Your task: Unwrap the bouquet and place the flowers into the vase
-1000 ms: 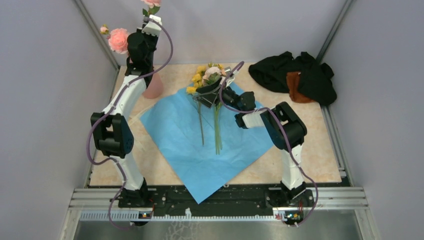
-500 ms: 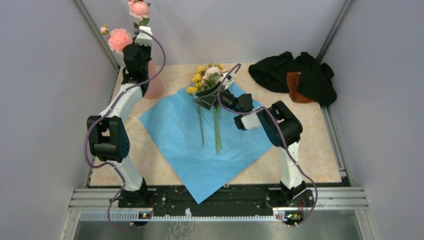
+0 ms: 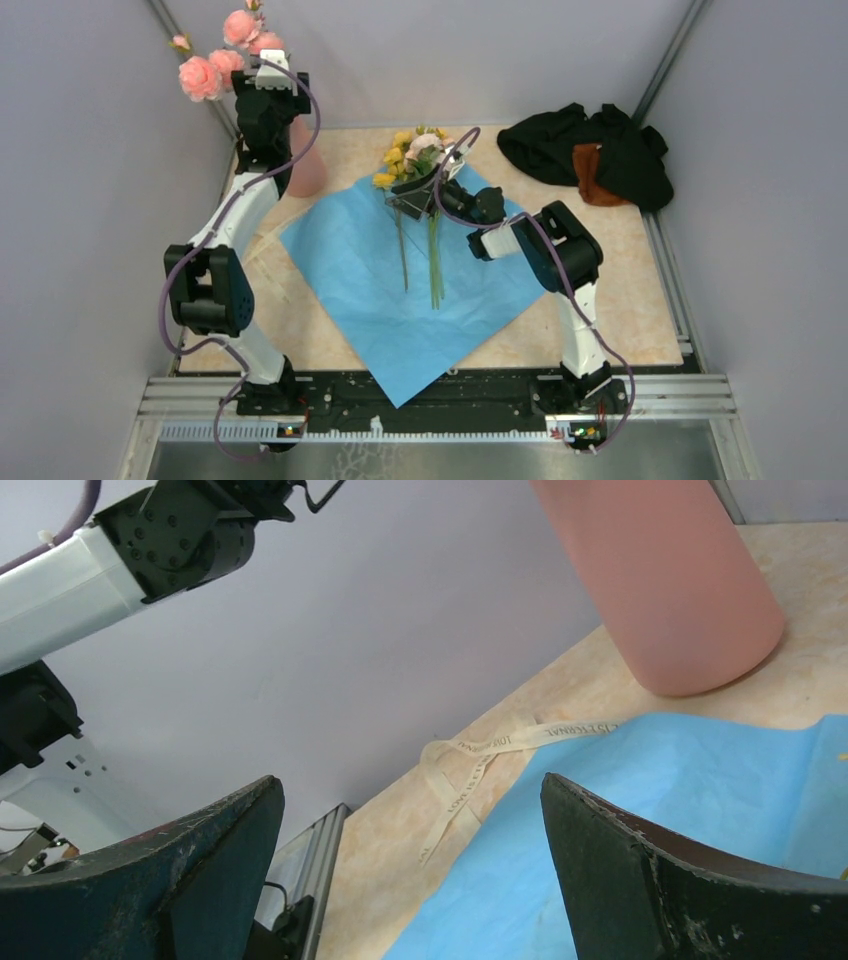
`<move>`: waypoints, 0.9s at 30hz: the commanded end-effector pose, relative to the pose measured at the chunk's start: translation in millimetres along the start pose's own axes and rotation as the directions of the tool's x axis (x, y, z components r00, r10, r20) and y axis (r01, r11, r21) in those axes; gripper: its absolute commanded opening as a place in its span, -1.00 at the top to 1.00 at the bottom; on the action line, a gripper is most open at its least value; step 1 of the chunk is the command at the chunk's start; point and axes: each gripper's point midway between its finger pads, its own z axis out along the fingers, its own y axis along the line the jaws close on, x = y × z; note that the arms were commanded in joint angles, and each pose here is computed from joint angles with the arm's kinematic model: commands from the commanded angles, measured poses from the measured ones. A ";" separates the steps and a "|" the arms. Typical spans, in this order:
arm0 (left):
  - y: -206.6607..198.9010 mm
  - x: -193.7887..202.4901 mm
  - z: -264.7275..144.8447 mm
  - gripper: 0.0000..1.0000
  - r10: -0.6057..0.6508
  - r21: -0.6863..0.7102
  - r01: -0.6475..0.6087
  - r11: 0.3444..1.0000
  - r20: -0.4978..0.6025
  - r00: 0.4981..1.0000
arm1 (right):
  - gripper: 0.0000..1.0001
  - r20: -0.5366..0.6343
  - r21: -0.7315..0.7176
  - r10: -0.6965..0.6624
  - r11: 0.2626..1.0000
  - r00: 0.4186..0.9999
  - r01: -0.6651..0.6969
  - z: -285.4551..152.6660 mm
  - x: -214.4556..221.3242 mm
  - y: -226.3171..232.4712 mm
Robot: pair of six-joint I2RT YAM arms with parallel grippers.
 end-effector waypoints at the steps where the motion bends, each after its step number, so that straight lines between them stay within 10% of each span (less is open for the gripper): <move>1: 7.7 -66.3 -7.1 -0.92 -0.070 0.023 0.068 0.997 0.121 0.990 | -0.97 0.061 -0.088 -0.080 0.992 0.995 0.085 6.2 -20.9 16.1; 27: -28.6 -203.7 -65.1 -0.88 -0.274 0.405 0.175 0.897 0.201 0.940 | -0.97 -0.037 0.104 -0.173 0.979 0.984 0.176 6.3 -24.6 -4.4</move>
